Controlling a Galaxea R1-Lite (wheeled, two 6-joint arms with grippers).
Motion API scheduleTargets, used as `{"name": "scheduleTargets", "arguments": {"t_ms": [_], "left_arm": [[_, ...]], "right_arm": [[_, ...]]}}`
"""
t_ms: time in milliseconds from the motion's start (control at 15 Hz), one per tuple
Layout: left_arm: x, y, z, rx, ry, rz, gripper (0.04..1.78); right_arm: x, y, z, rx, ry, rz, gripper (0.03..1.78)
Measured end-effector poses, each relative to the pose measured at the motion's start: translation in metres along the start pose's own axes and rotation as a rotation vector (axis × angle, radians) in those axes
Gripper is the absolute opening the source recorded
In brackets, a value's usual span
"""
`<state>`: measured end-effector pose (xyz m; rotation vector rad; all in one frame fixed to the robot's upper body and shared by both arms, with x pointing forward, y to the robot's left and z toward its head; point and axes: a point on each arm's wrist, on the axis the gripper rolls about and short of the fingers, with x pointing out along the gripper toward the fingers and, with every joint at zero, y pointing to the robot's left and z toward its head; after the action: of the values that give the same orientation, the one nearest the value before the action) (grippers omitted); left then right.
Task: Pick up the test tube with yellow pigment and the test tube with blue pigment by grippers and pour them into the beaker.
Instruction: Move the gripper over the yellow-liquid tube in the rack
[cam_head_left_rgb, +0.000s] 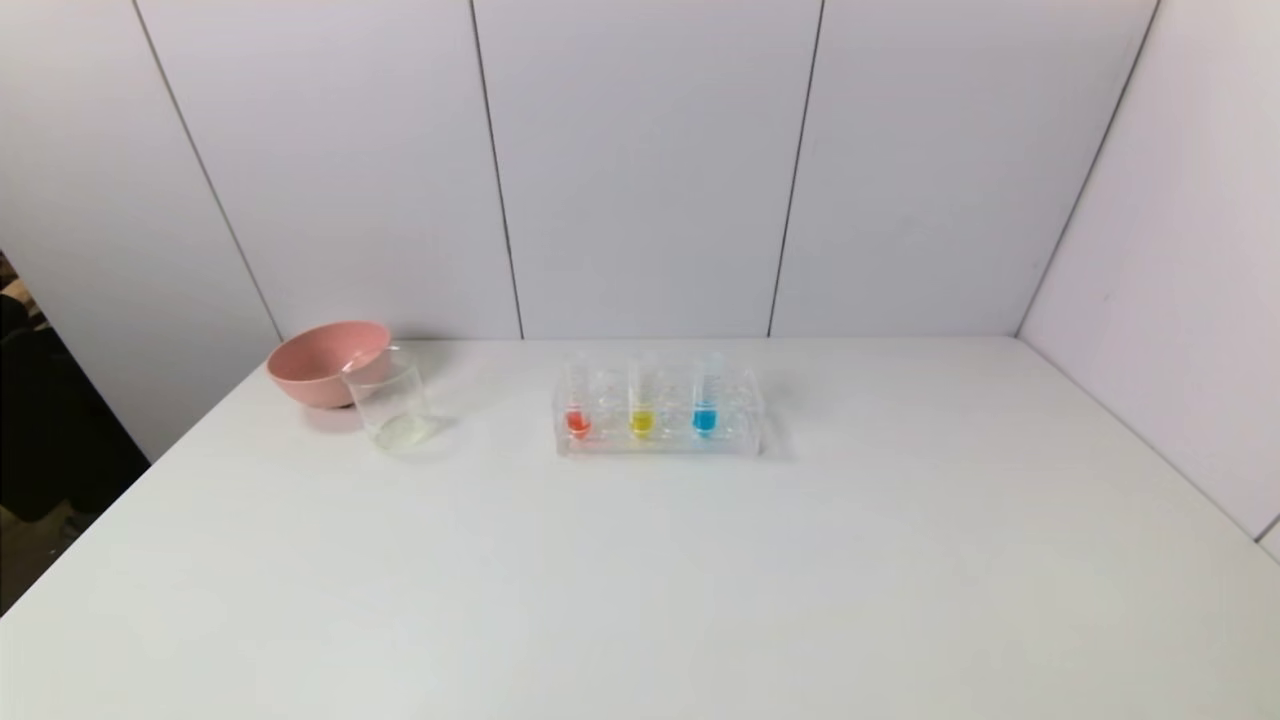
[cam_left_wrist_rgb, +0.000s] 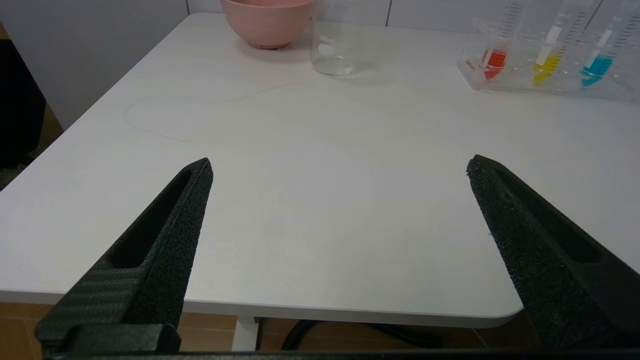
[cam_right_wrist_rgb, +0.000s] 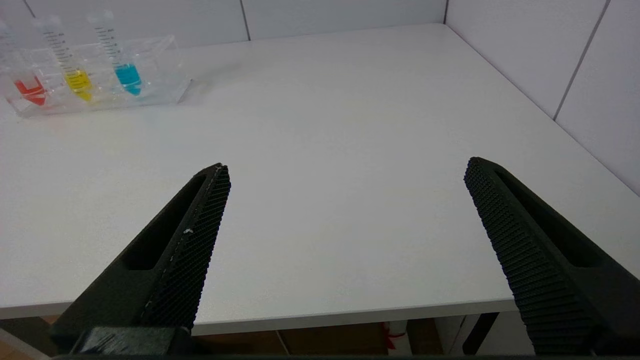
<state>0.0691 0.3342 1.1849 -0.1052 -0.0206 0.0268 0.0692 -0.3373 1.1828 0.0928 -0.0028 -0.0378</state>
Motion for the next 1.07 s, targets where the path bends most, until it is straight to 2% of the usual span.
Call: {"name": "scheduleTargets", "arguments": {"t_ms": [800, 1067], "left_arm": [[-0.001, 0.000, 0.000, 0.027, 0.014, 0.005, 1.78], [-0.009, -0.004, 0.031, 0.015, 0.001, -0.052, 1.78]], "right_arm": [[0.000, 0.000, 0.000, 0.000, 0.000, 0.000, 1.71], [0.000, 0.000, 0.000, 0.000, 0.000, 0.000, 1.71]]}}
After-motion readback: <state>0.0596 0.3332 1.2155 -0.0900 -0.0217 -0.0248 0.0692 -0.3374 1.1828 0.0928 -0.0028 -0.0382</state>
